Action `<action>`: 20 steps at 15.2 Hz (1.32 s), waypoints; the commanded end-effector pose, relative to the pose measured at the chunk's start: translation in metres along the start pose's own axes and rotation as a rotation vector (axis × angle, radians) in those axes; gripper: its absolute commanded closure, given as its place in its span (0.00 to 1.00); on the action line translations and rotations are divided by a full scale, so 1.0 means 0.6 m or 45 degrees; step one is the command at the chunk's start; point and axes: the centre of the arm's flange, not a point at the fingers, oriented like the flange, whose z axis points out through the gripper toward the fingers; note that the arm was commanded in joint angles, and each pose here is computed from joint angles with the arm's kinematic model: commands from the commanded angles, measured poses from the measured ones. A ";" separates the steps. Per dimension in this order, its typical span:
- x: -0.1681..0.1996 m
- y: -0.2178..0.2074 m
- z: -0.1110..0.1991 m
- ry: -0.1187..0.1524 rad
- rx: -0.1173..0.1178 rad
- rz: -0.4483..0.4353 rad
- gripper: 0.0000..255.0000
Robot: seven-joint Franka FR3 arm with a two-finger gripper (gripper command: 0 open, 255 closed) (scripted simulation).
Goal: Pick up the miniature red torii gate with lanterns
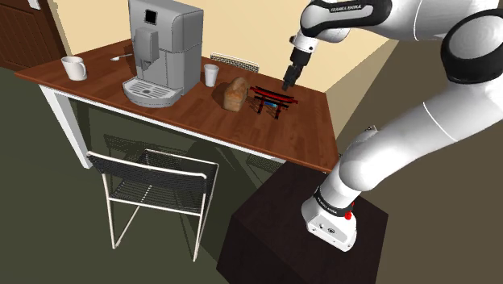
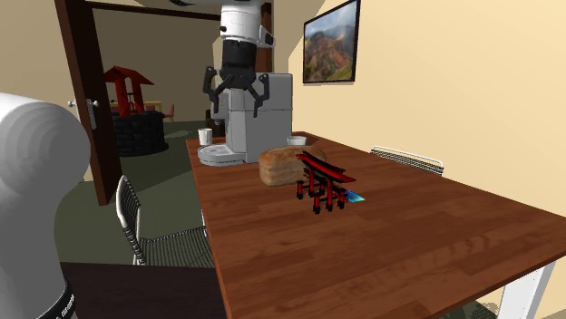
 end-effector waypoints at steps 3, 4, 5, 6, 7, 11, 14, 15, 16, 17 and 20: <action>0.030 0.078 0.035 -0.014 -0.009 -0.068 0.00; 0.037 0.097 0.043 -0.017 -0.011 -0.084 0.00; 0.045 0.116 0.051 -0.020 -0.013 -0.100 0.00; 0.053 0.134 0.060 -0.024 -0.014 -0.116 0.00; 0.061 0.153 0.068 -0.027 -0.016 -0.132 0.00; 0.096 0.226 0.102 -0.040 -0.023 -0.197 0.00; 0.124 0.279 0.127 -0.051 -0.028 -0.245 0.00; 0.134 0.297 0.135 -0.054 -0.030 -0.262 0.00; 0.144 0.314 0.144 -0.057 -0.032 -0.278 0.00; 0.154 0.332 0.152 -0.061 -0.033 -0.294 0.00; 0.186 0.383 0.177 -0.071 -0.039 -0.342 0.00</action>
